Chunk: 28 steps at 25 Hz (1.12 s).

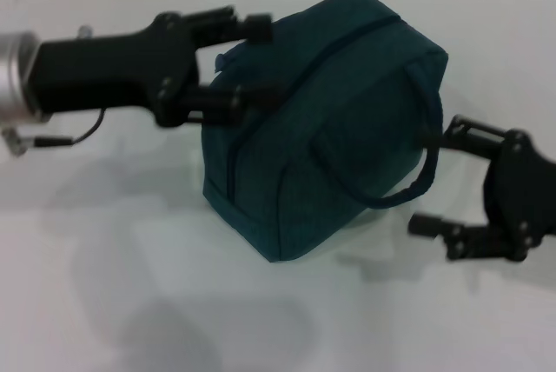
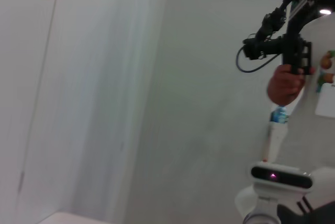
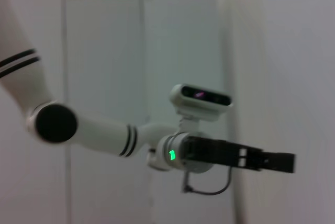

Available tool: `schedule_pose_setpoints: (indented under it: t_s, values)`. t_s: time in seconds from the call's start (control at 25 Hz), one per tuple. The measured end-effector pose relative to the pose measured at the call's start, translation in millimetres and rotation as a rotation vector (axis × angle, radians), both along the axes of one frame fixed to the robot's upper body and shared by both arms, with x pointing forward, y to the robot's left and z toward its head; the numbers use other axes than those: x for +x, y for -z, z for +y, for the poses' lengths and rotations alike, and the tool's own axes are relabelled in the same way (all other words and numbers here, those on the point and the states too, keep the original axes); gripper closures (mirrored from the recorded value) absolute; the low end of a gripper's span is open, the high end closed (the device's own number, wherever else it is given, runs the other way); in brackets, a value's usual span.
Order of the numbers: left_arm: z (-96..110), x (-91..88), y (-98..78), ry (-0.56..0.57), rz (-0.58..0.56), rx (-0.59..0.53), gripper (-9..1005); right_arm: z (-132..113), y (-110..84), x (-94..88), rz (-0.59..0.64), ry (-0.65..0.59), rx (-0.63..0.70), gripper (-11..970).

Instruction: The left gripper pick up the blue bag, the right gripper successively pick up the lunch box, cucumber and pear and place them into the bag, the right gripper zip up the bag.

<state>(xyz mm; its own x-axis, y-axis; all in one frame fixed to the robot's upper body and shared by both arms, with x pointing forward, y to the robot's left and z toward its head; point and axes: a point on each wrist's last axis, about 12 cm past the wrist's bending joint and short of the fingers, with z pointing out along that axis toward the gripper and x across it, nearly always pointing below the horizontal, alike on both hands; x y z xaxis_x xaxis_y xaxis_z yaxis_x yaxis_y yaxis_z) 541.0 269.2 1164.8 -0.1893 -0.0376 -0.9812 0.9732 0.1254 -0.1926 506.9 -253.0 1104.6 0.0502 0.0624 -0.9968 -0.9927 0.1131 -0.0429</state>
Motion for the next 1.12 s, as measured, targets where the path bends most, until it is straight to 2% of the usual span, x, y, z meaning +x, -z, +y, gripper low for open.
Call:
schedule_pose_setpoints:
  t_s: [0.24, 0.56, 0.8, 1.12]
  values:
    - [22, -30.2, 23.8, -0.025, -0.029, 0.011, 115, 17, 8.4, -3.7, 0.027, -0.063, -0.045, 95]
    - [37, -60.8, 53.5, -0.076, 0.034, 0.041, 115, 31, 21.4, -9.5, 0.073, -0.089, -0.092, 95]
    - [41, -69.9, 60.5, -0.088, 0.059, 0.043, 115, 33, 28.0, -9.1, 0.092, -0.068, -0.123, 95]
    - [33, -78.2, 72.3, -0.066, 0.102, 0.062, 115, 33, 27.6, -6.7, 0.093, -0.046, -0.122, 95]
